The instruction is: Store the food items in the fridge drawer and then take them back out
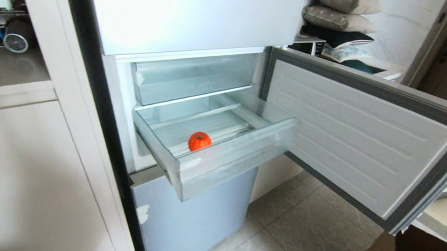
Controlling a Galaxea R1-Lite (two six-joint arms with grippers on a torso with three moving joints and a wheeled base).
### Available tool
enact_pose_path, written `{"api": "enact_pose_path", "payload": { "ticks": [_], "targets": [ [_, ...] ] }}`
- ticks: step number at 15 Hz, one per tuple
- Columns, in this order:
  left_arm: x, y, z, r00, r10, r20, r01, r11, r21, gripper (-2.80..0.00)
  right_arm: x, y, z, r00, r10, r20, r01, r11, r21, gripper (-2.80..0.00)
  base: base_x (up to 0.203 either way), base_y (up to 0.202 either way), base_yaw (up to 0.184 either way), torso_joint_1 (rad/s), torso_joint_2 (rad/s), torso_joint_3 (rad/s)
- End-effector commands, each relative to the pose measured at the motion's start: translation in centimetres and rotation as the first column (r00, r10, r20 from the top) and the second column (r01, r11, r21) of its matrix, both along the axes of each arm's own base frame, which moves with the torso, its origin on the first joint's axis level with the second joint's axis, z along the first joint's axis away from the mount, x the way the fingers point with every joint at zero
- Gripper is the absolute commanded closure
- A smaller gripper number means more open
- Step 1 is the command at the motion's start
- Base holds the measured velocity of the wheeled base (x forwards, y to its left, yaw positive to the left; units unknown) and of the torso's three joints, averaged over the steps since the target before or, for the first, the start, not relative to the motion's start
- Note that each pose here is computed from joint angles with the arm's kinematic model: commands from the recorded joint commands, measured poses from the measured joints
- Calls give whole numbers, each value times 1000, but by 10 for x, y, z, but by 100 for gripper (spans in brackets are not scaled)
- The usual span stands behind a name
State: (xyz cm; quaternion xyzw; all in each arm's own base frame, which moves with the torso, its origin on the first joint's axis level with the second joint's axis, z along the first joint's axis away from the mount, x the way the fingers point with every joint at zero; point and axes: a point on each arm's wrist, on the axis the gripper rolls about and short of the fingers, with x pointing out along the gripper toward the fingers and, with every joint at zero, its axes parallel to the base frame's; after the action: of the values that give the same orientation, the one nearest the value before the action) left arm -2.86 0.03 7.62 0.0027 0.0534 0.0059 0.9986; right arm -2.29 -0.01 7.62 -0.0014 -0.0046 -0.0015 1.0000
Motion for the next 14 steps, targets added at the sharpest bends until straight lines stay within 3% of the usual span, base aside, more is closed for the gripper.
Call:
{"api": "enact_pose_path", "payload": {
  "ticks": [1, 8, 14],
  "targets": [
    [0, 0, 0, 1000, 0, -1, 0, 1000, 0, 0, 0, 0, 0, 1000, 0, 0, 0, 1000, 0, 0, 0, 8, -171, 3, -1, 0],
    [0, 0, 0, 1000, 0, -1, 0, 1000, 0, 0, 0, 0, 0, 1000, 1, 0, -1, 1000, -14, 0, 2, 8, -165, 3, 3, 2],
    [0, 0, 0, 1000, 0, -1, 0, 1000, 0, 0, 0, 0, 0, 1000, 2, 0, -2, 1000, -17, 0, 0, 1, -15, 1, 1, 0]
  ]
}}
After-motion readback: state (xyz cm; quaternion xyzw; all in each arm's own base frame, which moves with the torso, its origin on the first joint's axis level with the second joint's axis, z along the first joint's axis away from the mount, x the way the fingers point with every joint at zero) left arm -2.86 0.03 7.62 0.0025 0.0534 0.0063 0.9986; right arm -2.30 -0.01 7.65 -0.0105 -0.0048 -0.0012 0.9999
